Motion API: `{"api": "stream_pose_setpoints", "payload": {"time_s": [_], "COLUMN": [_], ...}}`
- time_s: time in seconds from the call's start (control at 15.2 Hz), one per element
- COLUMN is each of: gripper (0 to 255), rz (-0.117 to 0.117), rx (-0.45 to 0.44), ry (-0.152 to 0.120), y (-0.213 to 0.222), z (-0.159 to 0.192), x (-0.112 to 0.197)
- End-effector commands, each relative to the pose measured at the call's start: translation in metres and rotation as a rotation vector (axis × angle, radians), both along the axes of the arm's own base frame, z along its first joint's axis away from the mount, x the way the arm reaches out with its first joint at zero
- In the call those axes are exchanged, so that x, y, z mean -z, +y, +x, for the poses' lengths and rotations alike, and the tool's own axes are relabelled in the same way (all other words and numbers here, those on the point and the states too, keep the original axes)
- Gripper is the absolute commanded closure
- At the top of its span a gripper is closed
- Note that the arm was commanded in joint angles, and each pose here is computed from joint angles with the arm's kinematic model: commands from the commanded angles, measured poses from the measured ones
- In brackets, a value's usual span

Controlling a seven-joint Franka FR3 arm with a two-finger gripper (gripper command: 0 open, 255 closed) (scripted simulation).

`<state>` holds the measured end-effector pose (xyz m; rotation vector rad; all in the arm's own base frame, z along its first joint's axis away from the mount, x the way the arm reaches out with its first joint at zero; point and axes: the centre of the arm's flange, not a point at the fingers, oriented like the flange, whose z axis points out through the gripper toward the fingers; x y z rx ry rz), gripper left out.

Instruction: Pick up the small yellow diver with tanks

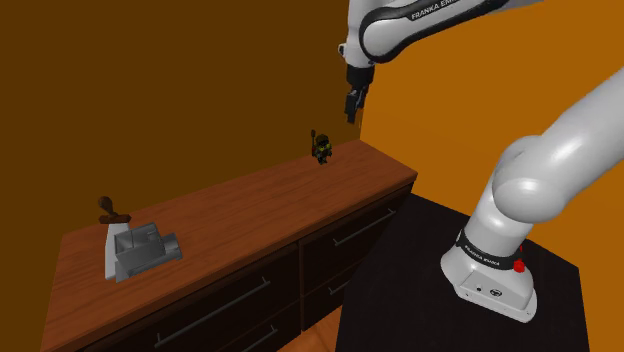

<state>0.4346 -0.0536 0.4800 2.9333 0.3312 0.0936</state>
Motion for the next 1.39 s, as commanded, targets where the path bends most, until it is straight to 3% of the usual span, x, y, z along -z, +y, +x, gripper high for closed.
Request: {"api": "stream_pose_setpoints", "payload": {"time_s": [0.0,1.06,1.32], "gripper": [0,0,0], "rz": [-0.012,-0.098,-0.098], "rx": [-0.014,-0.112,-0.112], "ry": [0.004,0.047,0.047], "y": [-0.009,-0.071,-0.071], "z": [0.019,0.163,0.163], "x": [0.017,0.156,0.178]}}
